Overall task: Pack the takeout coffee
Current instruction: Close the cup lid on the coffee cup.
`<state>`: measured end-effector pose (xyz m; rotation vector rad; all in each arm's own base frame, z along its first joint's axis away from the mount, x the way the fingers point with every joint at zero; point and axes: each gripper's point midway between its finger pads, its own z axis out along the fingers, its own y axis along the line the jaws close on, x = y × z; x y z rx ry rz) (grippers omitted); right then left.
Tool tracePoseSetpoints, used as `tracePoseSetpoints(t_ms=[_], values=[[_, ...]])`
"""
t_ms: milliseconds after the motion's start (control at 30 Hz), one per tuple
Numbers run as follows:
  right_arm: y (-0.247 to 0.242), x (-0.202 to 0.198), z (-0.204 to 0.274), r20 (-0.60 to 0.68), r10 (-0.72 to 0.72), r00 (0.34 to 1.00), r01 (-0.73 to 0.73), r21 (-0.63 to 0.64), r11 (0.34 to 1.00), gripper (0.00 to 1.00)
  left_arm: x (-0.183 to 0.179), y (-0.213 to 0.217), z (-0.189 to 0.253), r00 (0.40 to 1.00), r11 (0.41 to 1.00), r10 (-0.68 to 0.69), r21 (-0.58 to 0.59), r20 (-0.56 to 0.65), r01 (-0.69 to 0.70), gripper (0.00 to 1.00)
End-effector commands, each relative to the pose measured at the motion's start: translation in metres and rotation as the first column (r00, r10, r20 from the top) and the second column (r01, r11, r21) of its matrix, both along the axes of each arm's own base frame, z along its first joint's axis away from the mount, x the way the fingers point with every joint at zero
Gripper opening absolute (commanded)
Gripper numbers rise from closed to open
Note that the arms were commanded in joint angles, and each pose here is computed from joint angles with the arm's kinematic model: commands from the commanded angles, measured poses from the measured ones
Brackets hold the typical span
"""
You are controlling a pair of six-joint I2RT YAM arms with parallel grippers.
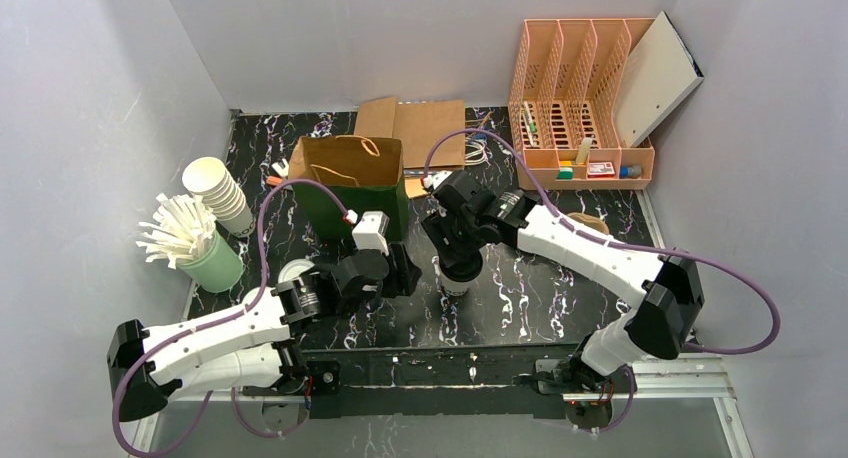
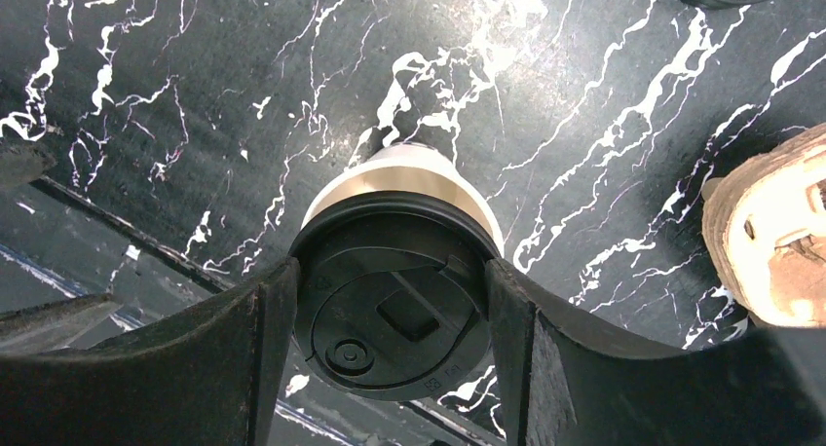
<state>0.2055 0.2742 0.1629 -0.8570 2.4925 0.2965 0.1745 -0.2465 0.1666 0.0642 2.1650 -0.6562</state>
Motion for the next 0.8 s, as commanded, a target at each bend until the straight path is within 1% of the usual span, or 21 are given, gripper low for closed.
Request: tracePoseSetpoints(t_ms=[0,200,567,667,767], values=[[0.008,0.01,-0.005,0.032,-0.007,0.999,0.007,0.001,1.0,0.6,0.003,0.008,-0.007,0.999,0.999,0.036,0.018,0.003,-0.036,0.53],[0.01,0.009,-0.01,0.018,-0.003,1.0,0.003,-0.01,1.0,0.6,0.002,0.008,-0.011,1.0,0.999,0.03,0.04,-0.006,-0.03,0.53],[0.009,0.007,-0.018,-0.001,0.003,1.0,-0.003,-0.021,1.0,0.66,0.003,0.007,-0.015,1.0,0.999,0.026,0.043,-0.013,-0.026,0.53],[0.01,0.006,-0.017,-0.002,0.007,1.0,-0.007,-0.016,1.0,0.7,0.003,0.007,-0.016,1.0,0.999,0.025,0.044,-0.016,-0.024,0.53],[0.011,0.005,-0.015,-0.001,0.008,1.0,-0.008,-0.008,1.0,0.78,0.002,0.006,-0.017,1.0,0.999,0.02,0.044,-0.022,-0.02,0.53]])
